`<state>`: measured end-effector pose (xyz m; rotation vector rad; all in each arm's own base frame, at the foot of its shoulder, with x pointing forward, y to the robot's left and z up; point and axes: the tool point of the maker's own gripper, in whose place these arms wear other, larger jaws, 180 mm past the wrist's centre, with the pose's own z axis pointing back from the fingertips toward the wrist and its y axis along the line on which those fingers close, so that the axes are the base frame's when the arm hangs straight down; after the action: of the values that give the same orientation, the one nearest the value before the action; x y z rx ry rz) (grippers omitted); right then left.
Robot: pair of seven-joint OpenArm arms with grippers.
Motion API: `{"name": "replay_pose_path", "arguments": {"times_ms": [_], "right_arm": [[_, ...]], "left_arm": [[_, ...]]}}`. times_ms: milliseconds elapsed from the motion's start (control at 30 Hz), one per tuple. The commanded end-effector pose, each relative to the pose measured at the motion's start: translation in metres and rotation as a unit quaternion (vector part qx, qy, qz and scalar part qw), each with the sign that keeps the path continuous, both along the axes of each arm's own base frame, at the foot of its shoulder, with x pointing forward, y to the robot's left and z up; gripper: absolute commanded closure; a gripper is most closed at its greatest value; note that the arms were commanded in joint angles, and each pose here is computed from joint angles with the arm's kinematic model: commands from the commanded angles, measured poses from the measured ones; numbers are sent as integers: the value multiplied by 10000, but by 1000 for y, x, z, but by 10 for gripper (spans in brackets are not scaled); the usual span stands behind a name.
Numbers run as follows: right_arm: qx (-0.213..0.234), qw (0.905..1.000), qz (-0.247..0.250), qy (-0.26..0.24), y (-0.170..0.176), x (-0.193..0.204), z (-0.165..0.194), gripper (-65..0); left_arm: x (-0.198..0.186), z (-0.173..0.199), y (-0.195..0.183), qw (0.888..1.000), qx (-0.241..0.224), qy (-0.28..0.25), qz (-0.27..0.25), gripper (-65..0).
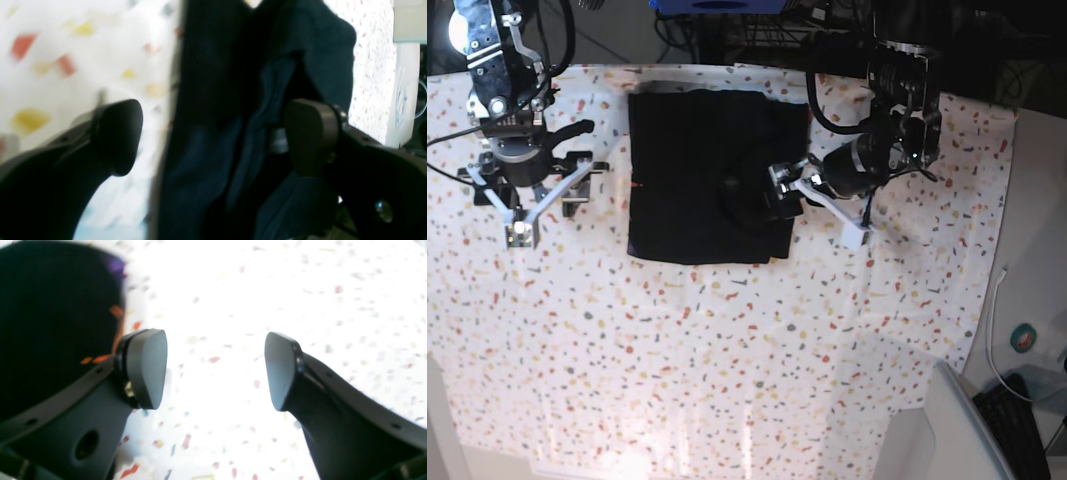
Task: Layout the t-shirt on the table in an organized manner, then fold the t-shirt properly
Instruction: 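Push the folded stack with the left gripper to tidy its edges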
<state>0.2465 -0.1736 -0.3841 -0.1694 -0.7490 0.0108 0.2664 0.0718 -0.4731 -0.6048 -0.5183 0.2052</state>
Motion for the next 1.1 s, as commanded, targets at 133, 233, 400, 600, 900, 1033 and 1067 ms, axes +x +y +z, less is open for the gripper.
{"name": "replay_pose_path", "arguments": {"times_ms": [133, 233, 400, 600, 900, 1033, 1067], "right_arm": [[-199, 9987, -335, -337, -31, 11, 18, -432], [-303, 9970, -608, -376, -52, 12, 20, -429], [-435, 9966, -471, -519, -65, 17, 9, -426], [-135, 9917, -1176, -496, -83, 4, -4, -425], [-377, 9799, -1917, -393, -136, -21, -6, -375], [-469, 9735, -2232, -169, -163, -38, -18, -212], [-515, 9750, -2157, -116, -169, -40, -18, -171]], "left_arm": [[-12, -20, -25, 9967, 125, 421, -688, -558], [-14, -27, -26, 9930, 293, 535, -1012, -377], [-1, -24, -10, 9882, 664, 419, -1318, 0], [39, -11, -17, 9538, 1676, -63, -2492, 0], [70, 1, -80, 8167, 3482, -1129, -4461, 0], [74, 12, -125, 7665, 3713, -1938, -4869, 0], [73, 15, -136, 7496, 3766, -2202, -4978, 0]]}}
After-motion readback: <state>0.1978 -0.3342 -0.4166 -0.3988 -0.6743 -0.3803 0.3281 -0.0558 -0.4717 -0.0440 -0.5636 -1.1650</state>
